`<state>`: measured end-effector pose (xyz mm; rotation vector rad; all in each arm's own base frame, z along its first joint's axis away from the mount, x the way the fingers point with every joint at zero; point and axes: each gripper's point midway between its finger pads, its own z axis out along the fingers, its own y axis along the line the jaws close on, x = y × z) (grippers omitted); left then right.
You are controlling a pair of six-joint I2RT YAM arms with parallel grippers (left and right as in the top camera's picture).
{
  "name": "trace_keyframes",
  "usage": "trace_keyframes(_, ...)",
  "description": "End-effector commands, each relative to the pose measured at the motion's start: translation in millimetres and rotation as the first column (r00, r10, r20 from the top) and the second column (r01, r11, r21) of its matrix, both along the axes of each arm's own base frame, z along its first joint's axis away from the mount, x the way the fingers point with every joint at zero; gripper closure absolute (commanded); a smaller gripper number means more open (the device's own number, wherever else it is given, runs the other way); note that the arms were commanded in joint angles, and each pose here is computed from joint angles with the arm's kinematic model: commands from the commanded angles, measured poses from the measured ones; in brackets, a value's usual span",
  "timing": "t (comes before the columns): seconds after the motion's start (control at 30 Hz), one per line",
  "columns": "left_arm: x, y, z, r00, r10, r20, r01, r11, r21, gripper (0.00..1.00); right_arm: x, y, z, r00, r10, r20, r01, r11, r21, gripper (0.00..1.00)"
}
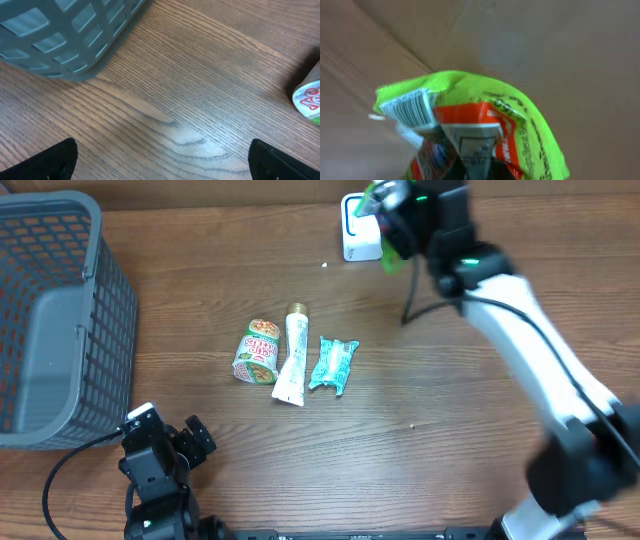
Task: Scan the item barcode
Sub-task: 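Carry the scanned snack bag to the right and lower it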
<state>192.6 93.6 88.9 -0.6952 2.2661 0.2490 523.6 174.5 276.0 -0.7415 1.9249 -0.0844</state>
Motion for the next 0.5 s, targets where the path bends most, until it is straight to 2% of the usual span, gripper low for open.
trace_keyframes(0.0,4,-1,9,1.000,-0.004,0.027,0.004,1.000,-0.001,0.00,-45,-25,56,0.980,-0.082,-0.179,0.153,0.890,0.429,0.96)
trace_keyframes(0.1,4,-1,9,1.000,-0.004,0.027,0.004,1.000,-0.001,0.00,-82,-52,48,0.923,-0.103,-0.371,0.288,0.824,0.488,0.96)
trace_keyframes(0.13,4,-1,9,1.000,-0.004,0.027,0.004,1.000,-0.001,0.00,-105,-75,35,0.858,-0.136,-0.495,0.399,0.784,0.476,0.96)
trace_keyframes(0.23,4,-1,9,1.000,-0.004,0.027,0.004,1.000,-0.001,0.00,-128,-115,5,0.724,-0.240,-0.647,0.582,0.716,0.386,0.96)
trace_keyframes(0.3,4,-1,9,1.000,-0.004,0.027,0.004,1.000,-0.001,0.00,-135,-138,-14,0.649,-0.293,-0.703,0.663,0.671,0.333,0.96)
trace_keyframes(0.33,4,-1,9,1.000,-0.004,0.027,0.004,1.000,-0.001,0.00,-140,-161,-35,0.587,-0.330,-0.739,0.720,0.631,0.290,0.96)
trace_keyframes(0.47,4,-1,9,1.000,-0.004,0.028,0.004,1.000,-0.001,0.00,-141,-204,-74,0.512,-0.396,-0.762,0.798,0.547,0.252,0.96)
